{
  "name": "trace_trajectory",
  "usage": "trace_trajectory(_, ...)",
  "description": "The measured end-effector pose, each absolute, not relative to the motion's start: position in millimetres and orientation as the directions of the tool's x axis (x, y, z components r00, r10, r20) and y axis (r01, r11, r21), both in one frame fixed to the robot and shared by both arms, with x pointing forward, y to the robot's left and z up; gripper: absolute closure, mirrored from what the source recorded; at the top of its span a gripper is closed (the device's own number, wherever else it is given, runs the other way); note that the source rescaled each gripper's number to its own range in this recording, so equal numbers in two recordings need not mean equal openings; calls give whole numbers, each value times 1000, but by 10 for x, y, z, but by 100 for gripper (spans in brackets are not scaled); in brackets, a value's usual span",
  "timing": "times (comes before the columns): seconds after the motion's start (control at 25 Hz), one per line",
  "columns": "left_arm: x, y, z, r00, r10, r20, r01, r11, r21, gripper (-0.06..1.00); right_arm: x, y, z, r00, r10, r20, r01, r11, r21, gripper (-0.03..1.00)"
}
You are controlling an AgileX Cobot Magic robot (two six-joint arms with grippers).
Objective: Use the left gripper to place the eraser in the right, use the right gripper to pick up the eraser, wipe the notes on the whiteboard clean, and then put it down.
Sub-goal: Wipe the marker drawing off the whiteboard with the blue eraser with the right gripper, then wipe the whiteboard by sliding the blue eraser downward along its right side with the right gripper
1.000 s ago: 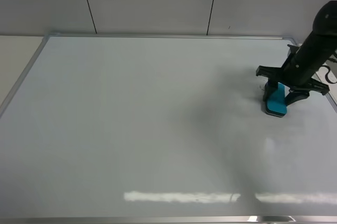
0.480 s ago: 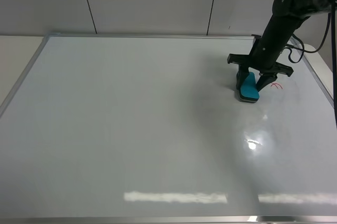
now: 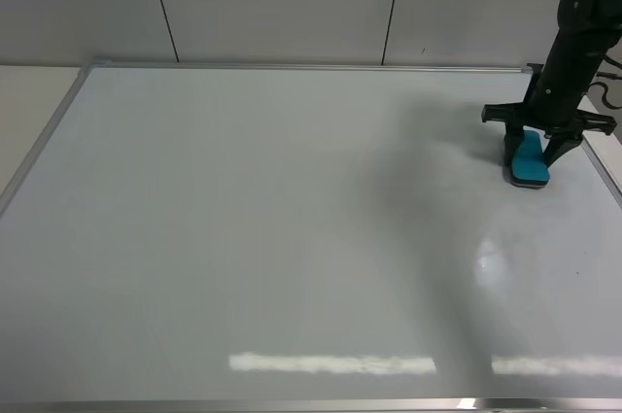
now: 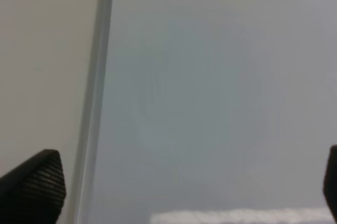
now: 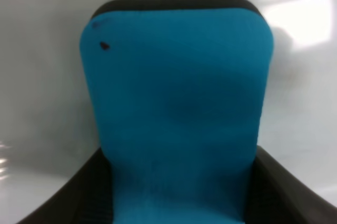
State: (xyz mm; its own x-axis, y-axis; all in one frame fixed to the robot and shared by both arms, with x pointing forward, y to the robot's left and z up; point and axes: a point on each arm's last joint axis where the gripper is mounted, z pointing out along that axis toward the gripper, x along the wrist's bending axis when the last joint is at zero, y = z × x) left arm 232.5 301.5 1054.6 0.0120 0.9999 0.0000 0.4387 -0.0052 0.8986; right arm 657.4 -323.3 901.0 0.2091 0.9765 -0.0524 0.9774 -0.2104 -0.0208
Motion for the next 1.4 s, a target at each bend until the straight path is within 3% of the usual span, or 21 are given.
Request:
trace_trajectory(0.12,2325,3015,10546,12,1000,0,439,-5,899,-6,6563,-3452,9023,219,966,-135,975,-221,-1,95)
trace_trajectory(0.28,2325,3015,10546,12,1000,0,439,-5,899,-6,6584,-3408,9023,211,968,-135,977,-210,18,95)
trace_trajectory(0.64,2325,3015,10546,12,1000,0,439,-5,899,-6,6733,-2531,9016,57,998,18,985,-59,164,95)
trace_trajectory(0.96,2325,3015,10546,12,1000,0,439,-5,899,-6,6731,-2240,9033,-49,999,16,977,44,209,95)
trace_trajectory(1.12,2325,3015,10546,12,1000,0,439,-5,899,-6,6638,-2072,9235,-92,996,18,973,86,216,95)
trace_trajectory(1.4,2325,3015,10546,12,1000,0,439,-5,899,-6,6347,-2031,10068,-75,997,-7,960,74,271,95)
